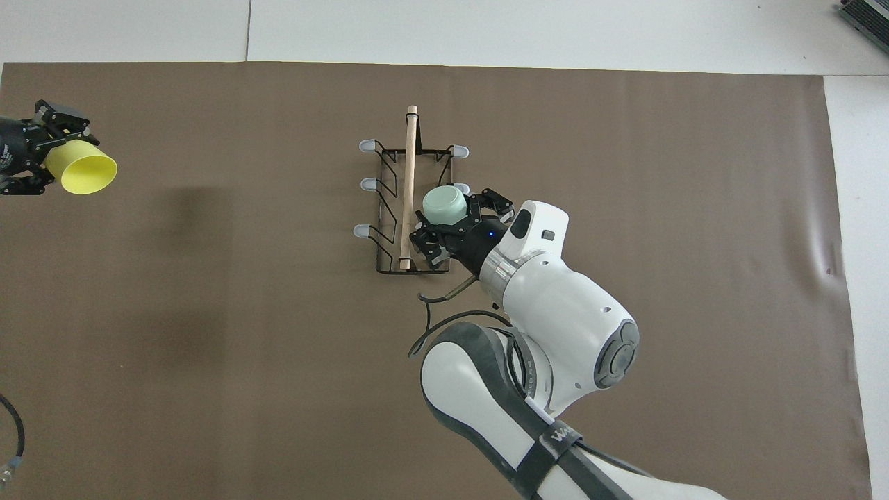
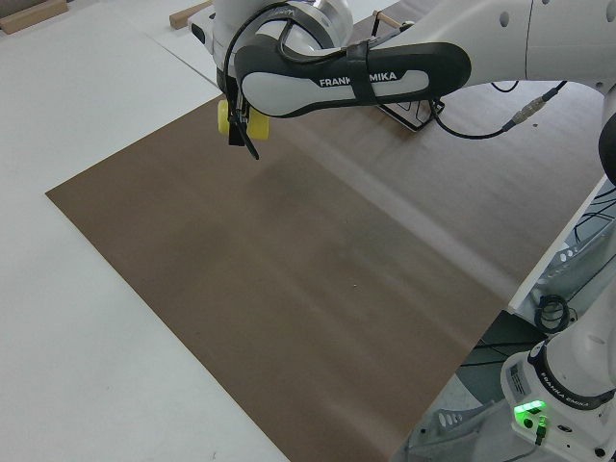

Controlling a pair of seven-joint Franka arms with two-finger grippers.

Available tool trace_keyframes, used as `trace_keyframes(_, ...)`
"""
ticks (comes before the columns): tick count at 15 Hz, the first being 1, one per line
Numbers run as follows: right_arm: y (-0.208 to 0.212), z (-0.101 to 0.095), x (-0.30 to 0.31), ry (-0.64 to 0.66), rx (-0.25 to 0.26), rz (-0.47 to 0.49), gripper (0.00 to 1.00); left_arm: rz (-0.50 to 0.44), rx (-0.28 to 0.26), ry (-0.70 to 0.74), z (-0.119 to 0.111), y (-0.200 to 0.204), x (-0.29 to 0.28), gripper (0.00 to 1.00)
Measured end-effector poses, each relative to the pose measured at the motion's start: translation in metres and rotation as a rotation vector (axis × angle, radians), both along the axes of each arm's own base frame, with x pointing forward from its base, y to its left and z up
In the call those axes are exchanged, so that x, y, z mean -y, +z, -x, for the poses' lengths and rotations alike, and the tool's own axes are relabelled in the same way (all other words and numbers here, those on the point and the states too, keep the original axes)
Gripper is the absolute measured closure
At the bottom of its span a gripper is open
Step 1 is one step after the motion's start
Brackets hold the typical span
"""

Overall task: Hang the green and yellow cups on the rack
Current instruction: 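Carry the green cup to the rack and hang it on a peg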

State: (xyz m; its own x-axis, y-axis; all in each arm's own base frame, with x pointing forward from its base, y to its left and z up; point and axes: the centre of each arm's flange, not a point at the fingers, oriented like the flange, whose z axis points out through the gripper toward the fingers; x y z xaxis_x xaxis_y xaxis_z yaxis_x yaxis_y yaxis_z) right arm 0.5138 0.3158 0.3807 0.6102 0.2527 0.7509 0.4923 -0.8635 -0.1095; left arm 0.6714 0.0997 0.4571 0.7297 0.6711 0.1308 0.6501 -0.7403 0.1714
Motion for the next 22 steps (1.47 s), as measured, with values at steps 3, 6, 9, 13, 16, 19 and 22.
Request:
trace_keyframes(3, -0.011, 0.006, -0.004, -0.009, 0.009, 0.022, 0.35, -0.088, 0.015, 0.015, -0.001, 0.022, 0.033, 0.35)
trace_keyframes(6, -0.013, 0.005, -0.004, -0.011, 0.008, 0.024, 0.35, -0.190, -0.004, 0.037, 0.007, 0.040, 0.065, 0.35)
trace_keyframes(9, -0.012, 0.005, -0.005, -0.011, 0.009, 0.022, 0.36, -0.317, -0.021, 0.101, 0.016, 0.048, 0.116, 0.35)
trace_keyframes(13, -0.004, 0.001, -0.007, -0.012, 0.020, 0.006, 0.01, -0.444, -0.023, 0.198, 0.033, 0.049, 0.186, 0.35)
trace_keyframes(16, 0.017, -0.009, -0.014, 0.008, 0.027, -0.034, 0.00, -0.500, -0.002, 0.269, 0.051, 0.048, 0.243, 0.35)
trace_keyframes(19, 0.037, -0.024, 0.001, 0.046, 0.000, -0.065, 0.00, -0.510, 0.085, 0.369, 0.069, 0.051, 0.297, 0.35)
trace_keyframes(22, 0.058, -0.058, 0.049, 0.151, 0.014, -0.030, 0.00, -0.499, 0.131, 0.419, 0.081, 0.053, 0.325, 0.35)
